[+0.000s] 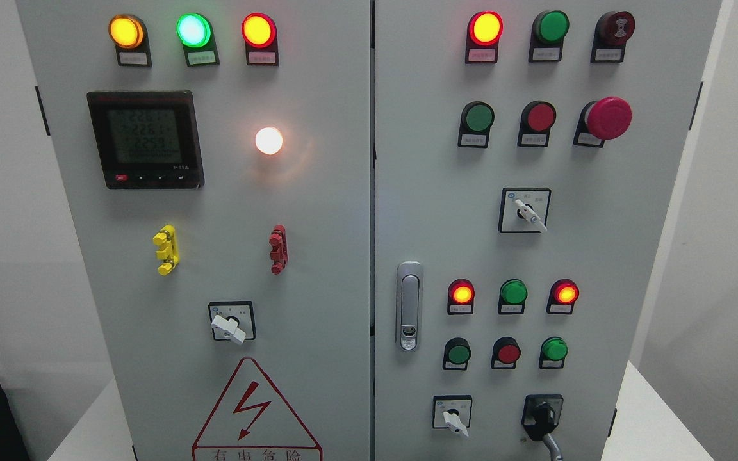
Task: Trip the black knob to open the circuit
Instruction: 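Twist the black rotary knob with the right hand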
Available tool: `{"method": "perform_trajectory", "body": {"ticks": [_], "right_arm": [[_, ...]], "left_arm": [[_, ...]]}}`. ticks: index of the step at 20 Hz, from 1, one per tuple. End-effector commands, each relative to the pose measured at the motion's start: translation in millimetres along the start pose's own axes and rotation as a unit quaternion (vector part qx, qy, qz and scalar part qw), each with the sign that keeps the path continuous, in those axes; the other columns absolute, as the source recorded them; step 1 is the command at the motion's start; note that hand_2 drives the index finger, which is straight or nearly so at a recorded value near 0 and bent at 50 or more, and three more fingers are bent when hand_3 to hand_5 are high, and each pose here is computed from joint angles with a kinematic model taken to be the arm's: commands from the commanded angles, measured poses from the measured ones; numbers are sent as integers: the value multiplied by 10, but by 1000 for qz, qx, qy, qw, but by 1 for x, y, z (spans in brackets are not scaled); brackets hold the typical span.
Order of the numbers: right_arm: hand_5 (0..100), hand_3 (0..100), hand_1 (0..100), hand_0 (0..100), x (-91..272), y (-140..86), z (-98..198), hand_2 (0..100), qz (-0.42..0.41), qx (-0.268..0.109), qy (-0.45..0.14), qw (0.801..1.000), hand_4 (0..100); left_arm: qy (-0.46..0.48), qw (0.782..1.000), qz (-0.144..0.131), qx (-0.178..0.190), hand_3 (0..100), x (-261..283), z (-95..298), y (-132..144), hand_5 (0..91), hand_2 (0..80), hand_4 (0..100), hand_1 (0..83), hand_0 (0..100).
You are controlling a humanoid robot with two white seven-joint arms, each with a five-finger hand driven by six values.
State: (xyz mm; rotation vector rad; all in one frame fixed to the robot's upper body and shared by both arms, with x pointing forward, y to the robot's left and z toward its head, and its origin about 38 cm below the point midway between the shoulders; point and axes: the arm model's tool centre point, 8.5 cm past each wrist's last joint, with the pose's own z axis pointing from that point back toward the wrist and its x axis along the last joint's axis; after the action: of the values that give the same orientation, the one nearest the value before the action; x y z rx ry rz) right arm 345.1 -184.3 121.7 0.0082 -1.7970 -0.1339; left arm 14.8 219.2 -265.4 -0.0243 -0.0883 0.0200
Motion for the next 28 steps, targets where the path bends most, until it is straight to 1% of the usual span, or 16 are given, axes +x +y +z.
{"method": "perform_trajectory", "body": {"ticks": [1,11,15,28], "right_arm": [[881,1000,824,698,16,20,-5,0,-9,33,-28,999,942],[880,1000,828,701,19,22,-7,0,-10,34,-34,999,942],[880,1000,830,702,21,27,-8,0,-13,40,-36,998,942],[880,1000,833,704,22,26,-9,0,-12,39,-38,998,942]], "left_arm": [[1,1000,2,-1,0,0,0,-1,0,0,0,389,120],[1,1000,2,0,0,0,0,0,0,0,0,389,120],[1,1000,2,0,0,0,0,0,0,0,0,389,120],[1,1000,2,0,0,0,0,0,0,0,0,389,120]]}}
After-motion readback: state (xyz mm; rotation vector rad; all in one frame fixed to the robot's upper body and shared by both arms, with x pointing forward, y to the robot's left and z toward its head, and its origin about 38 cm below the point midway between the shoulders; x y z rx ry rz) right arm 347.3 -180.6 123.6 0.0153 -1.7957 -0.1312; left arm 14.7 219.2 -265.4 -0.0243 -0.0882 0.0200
